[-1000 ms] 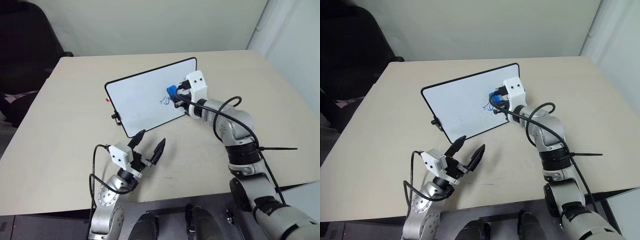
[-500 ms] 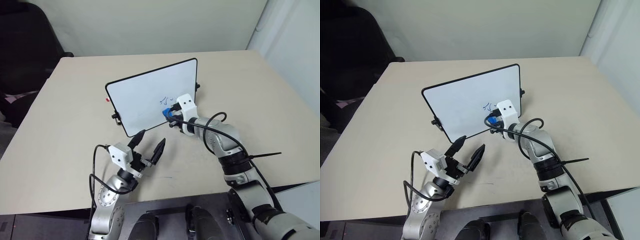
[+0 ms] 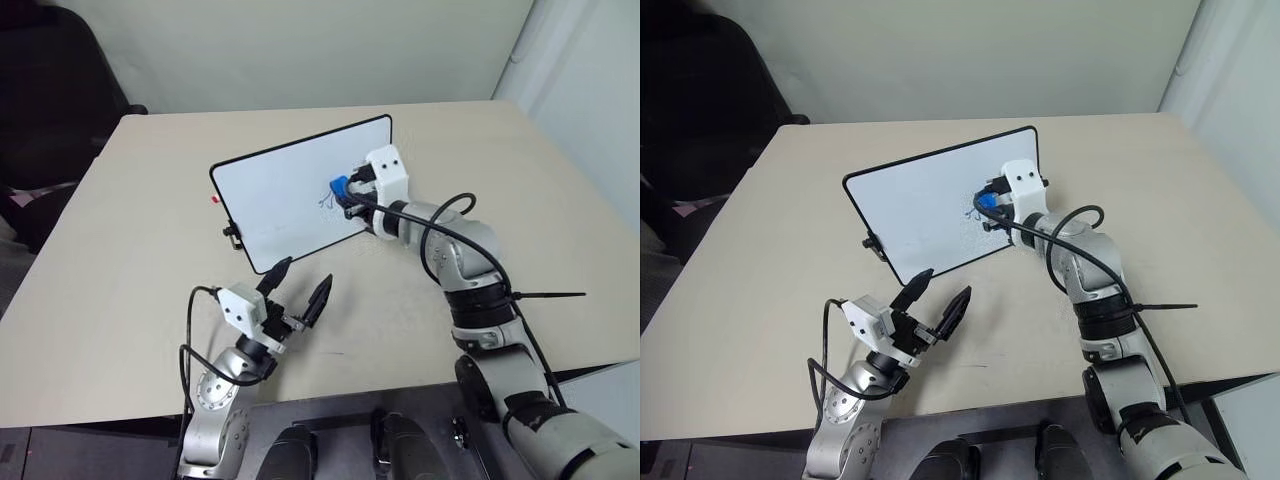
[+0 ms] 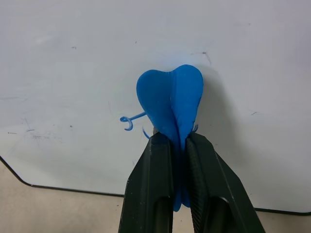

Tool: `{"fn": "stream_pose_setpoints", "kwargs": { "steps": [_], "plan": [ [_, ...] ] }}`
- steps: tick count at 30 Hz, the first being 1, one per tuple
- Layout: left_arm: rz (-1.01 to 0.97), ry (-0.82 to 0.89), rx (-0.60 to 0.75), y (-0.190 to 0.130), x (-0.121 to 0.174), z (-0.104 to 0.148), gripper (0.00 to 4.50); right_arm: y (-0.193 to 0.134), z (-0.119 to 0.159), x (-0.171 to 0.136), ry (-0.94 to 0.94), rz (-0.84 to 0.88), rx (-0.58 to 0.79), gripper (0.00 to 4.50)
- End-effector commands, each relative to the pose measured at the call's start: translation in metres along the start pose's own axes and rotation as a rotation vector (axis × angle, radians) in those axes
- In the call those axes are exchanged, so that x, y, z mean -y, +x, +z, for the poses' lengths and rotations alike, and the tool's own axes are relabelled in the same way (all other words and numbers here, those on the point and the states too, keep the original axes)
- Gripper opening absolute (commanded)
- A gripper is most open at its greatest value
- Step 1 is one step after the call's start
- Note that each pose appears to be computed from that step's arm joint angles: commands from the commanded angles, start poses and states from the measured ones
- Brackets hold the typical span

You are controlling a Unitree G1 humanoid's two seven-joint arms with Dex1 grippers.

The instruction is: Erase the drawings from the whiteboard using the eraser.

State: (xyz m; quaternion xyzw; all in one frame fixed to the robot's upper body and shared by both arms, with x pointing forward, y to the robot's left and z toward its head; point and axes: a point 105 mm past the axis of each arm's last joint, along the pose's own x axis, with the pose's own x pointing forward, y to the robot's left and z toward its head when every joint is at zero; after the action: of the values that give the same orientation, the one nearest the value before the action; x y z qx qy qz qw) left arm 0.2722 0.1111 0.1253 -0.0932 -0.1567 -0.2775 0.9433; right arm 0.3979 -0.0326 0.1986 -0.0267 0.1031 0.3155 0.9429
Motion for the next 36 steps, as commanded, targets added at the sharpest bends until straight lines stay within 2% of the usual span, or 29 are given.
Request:
{"fn": "stream_pose_setpoints", "kwargs": {
  "steps": [1, 5, 8, 10, 15, 21, 30, 36],
  "plan": [
    [-0.018, 0.014, 0.036, 0.003, 0.005, 0.008, 4.50, 0.003, -0.010, -0.005, -0.020, 0.006, -0.022, 0.14],
    [-0.014, 0.015, 0.036, 0.003, 0.005, 0.008, 4.50, 0.006, -0.035, -0.004, -0.031, -0.008, -0.092, 0.14],
    [-0.009, 0.017, 0.036, 0.002, 0.003, 0.009, 4.50, 0.006, -0.037, -0.003, -0.036, -0.016, -0.104, 0.14],
    [-0.006, 0.018, 0.036, 0.001, 0.002, 0.009, 4.50, 0.005, -0.031, -0.002, -0.048, -0.019, -0.090, 0.14],
    [-0.005, 0.023, 0.033, 0.000, 0.000, 0.010, 4.50, 0.000, 0.008, 0.004, -0.059, -0.029, 0.010, 0.14],
    [-0.004, 0.020, 0.034, 0.001, 0.001, 0.010, 4.50, -0.003, 0.022, 0.007, -0.058, -0.040, 0.047, 0.14],
    [-0.006, 0.013, 0.039, 0.001, 0.003, 0.010, 4.50, 0.008, -0.028, 0.001, -0.051, -0.028, -0.098, 0.14],
    [-0.005, 0.011, 0.043, 0.001, 0.004, 0.010, 4.50, 0.010, -0.033, 0.001, -0.055, -0.027, -0.134, 0.14]
  ]
}}
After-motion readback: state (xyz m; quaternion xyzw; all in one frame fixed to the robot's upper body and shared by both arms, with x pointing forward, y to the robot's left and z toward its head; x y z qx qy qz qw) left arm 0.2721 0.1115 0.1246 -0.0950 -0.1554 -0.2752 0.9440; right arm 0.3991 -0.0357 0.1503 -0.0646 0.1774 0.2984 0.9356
